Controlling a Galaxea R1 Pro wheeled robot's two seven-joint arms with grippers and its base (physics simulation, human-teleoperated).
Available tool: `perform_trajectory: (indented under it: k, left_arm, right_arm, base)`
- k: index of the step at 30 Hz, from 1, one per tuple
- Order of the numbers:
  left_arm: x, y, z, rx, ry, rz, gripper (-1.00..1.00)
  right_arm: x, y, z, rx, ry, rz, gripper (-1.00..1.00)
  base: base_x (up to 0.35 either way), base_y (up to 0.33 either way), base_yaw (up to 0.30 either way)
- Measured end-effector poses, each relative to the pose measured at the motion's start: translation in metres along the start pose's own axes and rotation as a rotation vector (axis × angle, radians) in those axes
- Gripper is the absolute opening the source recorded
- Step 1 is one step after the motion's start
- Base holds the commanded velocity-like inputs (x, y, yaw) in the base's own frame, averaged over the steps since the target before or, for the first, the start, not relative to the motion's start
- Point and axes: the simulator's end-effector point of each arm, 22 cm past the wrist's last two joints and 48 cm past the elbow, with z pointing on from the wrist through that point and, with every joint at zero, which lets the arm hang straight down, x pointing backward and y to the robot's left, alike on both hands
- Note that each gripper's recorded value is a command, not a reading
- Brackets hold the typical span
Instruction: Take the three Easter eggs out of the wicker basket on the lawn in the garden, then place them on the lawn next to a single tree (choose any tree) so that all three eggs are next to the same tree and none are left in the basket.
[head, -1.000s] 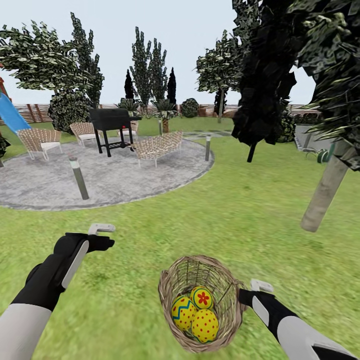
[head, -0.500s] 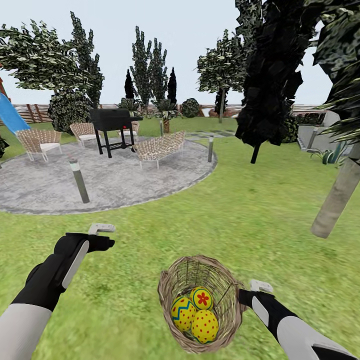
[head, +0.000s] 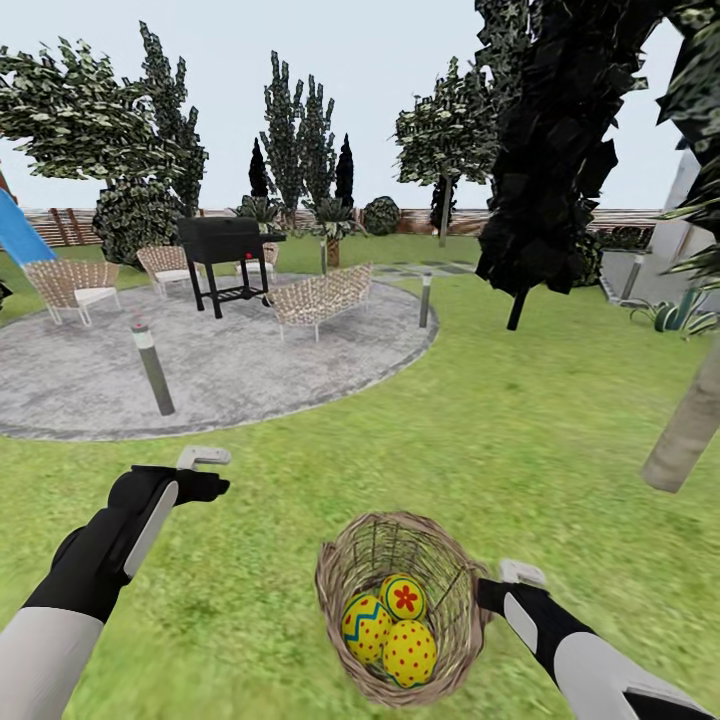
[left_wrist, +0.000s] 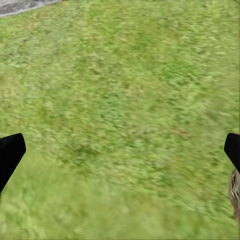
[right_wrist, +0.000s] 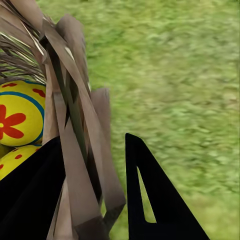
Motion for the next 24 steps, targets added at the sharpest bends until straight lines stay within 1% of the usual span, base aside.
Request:
perform_trajectory:
  k: [12, 24]
  left_arm:
    - [0.0000, -0.0001, 0.0000, 0.000, 0.000, 0.000, 1.00]
    - [0.0001, 0.0000, 0.0001, 0.000, 0.000, 0.000, 1.00]
  right_arm:
    - [0.0009, 0.0034, -0.0001, -0.004, 0.001, 0.001, -1.00]
    - [0.0020, 0.0046, -0.0001, -0.006, 0.003, 0.000, -1.00]
  base:
    - [0.329, 0.071, 0.000]
    - [0.330, 0.003, 0.000]
